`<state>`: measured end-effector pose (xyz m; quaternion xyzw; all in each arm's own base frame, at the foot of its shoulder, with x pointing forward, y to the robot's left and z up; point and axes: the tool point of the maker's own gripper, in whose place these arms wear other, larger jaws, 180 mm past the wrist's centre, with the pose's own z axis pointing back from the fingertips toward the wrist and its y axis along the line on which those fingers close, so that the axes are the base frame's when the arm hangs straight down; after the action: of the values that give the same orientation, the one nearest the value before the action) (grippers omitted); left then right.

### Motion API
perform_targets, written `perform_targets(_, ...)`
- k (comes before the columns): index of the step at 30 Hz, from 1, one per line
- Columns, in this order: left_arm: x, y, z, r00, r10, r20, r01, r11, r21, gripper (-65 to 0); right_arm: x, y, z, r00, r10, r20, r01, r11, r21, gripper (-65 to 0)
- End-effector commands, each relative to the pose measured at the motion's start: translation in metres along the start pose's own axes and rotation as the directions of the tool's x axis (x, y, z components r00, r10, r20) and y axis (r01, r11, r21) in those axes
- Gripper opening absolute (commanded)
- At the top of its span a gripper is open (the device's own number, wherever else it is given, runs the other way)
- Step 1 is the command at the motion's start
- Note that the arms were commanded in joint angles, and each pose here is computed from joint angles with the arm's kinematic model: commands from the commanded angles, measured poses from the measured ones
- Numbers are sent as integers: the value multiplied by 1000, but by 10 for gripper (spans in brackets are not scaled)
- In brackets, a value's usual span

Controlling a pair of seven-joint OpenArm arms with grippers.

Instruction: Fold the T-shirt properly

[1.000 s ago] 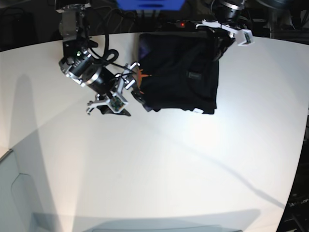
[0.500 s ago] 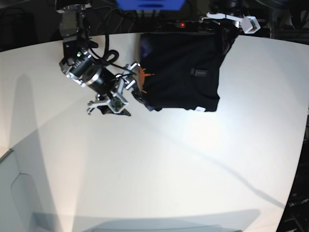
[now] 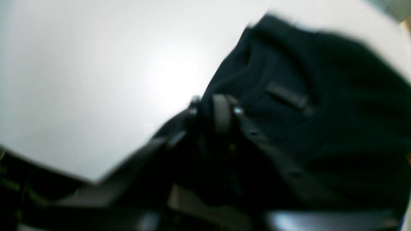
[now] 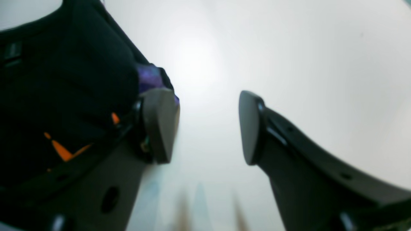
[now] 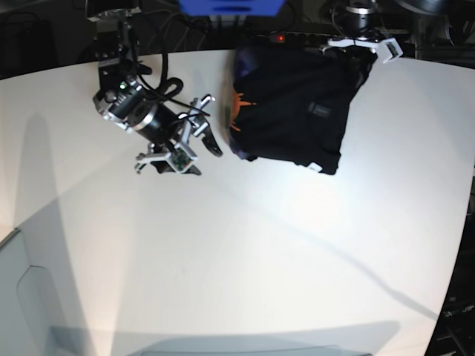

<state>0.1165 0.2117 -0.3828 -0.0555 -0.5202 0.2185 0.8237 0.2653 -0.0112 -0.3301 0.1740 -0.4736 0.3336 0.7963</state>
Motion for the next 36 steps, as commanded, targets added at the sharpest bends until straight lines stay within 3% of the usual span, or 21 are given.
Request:
perform_targets(1, 11, 1, 1, 999, -5, 35, 5, 1000, -1, -458, 16, 0, 2, 998, 7, 61, -7, 1000, 8, -320)
perform_targets(5, 22, 1, 2, 998, -1, 70, 0, 1000, 3, -355, 17, 0, 2, 998, 8, 64, -8, 1000, 7, -320)
perform_targets(11, 75, -19, 1, 980, -19, 200, 30, 998, -50, -349, 19, -1, 1, 998, 9, 68, -10, 1000, 6, -320)
perform_targets(15, 98, -38, -25, 963, -1, 269, 30, 994, -102, -348, 21, -3, 1, 997, 15, 73, -15, 1000, 2, -320)
perform_targets(24, 122, -94, -98, 989, 23, 146, 9, 976, -217, -348, 18, -4, 2, 998, 12, 64, -12, 1000, -2, -319)
perform_targets(30, 100, -89, -129, 999, 22, 24, -17, 979, -202, -348, 16, -5, 3, 998, 15, 58, -15, 1000, -4, -319)
perform_targets(36, 74, -73, -138, 998, 34, -45, -40, 986, -160, -348, 15, -5, 3, 998, 15, 56, -15, 1000, -4, -319)
